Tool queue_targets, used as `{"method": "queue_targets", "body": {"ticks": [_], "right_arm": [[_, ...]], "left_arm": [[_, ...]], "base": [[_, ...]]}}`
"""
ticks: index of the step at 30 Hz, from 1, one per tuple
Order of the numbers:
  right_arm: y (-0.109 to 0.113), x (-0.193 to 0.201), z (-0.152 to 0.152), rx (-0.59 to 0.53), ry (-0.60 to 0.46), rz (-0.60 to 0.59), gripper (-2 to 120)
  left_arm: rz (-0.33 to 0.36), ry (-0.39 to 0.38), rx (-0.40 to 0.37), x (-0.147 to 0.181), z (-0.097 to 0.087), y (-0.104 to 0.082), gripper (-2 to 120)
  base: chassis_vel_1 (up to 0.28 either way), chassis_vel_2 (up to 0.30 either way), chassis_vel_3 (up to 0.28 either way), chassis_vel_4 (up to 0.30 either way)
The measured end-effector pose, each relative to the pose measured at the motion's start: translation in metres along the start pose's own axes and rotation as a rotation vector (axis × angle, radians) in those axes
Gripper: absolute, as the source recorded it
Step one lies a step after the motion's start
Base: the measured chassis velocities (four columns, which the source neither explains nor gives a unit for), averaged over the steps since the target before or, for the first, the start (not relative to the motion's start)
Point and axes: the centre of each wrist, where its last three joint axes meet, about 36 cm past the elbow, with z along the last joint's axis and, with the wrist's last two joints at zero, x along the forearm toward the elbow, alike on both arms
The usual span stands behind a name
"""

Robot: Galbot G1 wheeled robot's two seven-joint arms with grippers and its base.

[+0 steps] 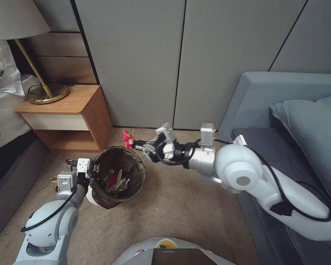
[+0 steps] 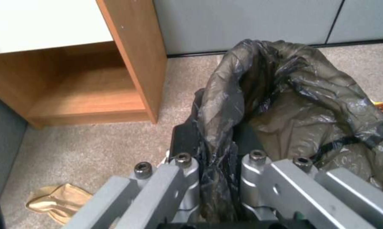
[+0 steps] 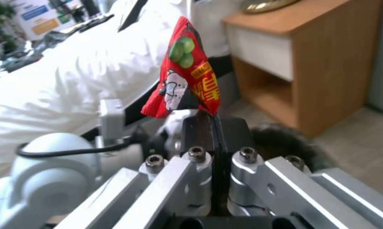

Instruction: Pick up the trash bin, then pick up the garbage from the floor and place it into the trash bin.

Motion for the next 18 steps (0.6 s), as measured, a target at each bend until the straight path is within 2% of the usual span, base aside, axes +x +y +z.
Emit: {"method": "queue_targets", "body": {"ticks": [5,10,18], "right_arm": [[0.004,-0.027,0.004,-0.034,0.065,-0.028,0],[0.002,-0.052,0.021,-0.061,0.132,-0.032,0],[-0.002,-0.074,0.037,-0.079,0.175,-0.016,0]], "left_arm": [[-0.006,0.004,-0.003,-0.002,0.001,0.002,7],[-0.006,-0.003,-0.008,-0.003,-0.001,0.005,7],[-0.007,-0.002,-0.01,-0.002,-0.002,0.007,7]], "base": [[0.0,0.0,0.0,0.0],[0.0,0.0,0.0,0.0],[0.0,0.0,0.0,0.0]]}}
